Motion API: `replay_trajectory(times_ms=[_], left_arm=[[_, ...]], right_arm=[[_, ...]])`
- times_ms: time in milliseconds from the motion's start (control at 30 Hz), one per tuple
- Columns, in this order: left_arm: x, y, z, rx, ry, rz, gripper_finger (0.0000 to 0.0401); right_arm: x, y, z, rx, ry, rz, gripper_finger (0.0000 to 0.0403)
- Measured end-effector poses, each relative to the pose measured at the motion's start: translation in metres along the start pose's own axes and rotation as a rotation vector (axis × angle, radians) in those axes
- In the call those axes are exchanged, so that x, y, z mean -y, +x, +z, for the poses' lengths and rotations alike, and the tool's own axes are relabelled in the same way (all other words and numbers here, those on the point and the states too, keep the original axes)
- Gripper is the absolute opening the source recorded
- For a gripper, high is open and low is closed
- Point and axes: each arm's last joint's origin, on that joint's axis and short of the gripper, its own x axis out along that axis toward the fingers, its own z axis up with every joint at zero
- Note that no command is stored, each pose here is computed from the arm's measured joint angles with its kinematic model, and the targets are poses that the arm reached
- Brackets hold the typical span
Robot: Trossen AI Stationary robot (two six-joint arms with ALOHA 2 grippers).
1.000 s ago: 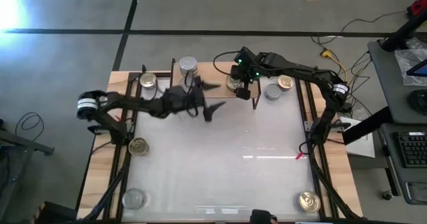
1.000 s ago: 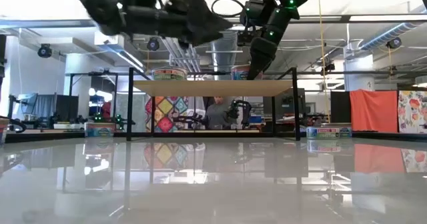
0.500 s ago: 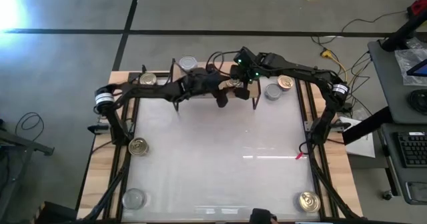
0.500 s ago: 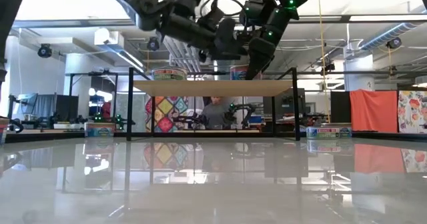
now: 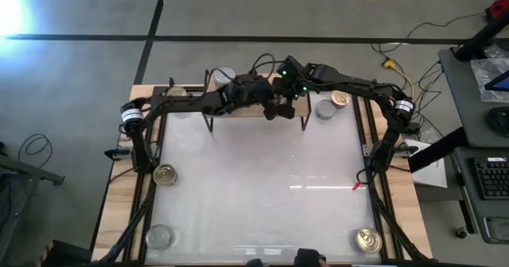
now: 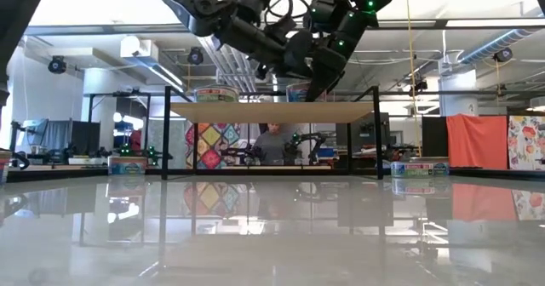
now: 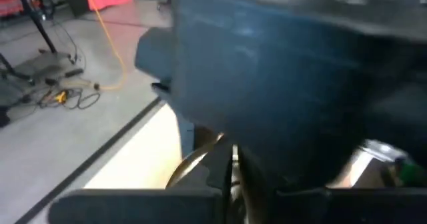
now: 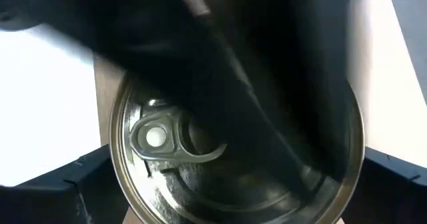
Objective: Stack canned seafood by type on shelf
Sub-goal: Put the blue tuna can on the shelf
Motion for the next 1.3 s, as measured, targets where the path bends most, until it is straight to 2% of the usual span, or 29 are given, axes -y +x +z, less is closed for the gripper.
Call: replay_trajectory(times_ms=[200, 433, 667, 800, 933, 1033, 1100, 1200, 1300], left_arm=[[-0.002, 0.008, -0.008, -0.119, -0.005, 0.004, 0.0002], [-0.002, 0.008, -0.013, -0.132, -0.026, 0.026, 0.0002], [-0.005, 0.008, -0.014, -0.142, -0.027, 0.065, 0.0002], [-0.005, 0.009, -0.011, -0.124, -0.007, 0.064, 0.0002], [-0.004, 0.006, -0.004, -0.118, 0.034, 0.058, 0.0002], [-0.004, -0.005, 0.008, -0.081, 0.059, 0.050, 0.0002], [-0.003, -0.018, 0.018, -0.043, 0.071, 0.043, 0.0002], [0.003, -0.046, 0.027, 0.009, 0.119, -0.013, 0.0002], [0.009, -0.083, 0.029, 0.105, 0.128, -0.054, 0.0002]], right_arm=[[0.000, 0.000, 0.000, -0.002, -0.005, 0.003, 0.0400], [-0.001, -0.002, -0.003, -0.028, -0.014, 0.004, 0.0400], [-0.004, -0.018, -0.009, -0.091, -0.005, -0.008, 0.0400], [-0.006, -0.029, -0.009, -0.081, -0.006, -0.017, 0.0400], [-0.008, -0.048, -0.007, -0.065, -0.017, -0.096, 0.0400], [-0.009, -0.067, -0.004, -0.065, -0.025, -0.207, 0.0400], [-0.010, -0.078, -0.001, -0.016, -0.017, -0.231, 0.0400], [-0.011, -0.084, 0.005, 0.093, -0.012, -0.187, 0.0400], [-0.012, -0.077, 0.008, 0.156, 0.001, -0.120, 0.0400]])
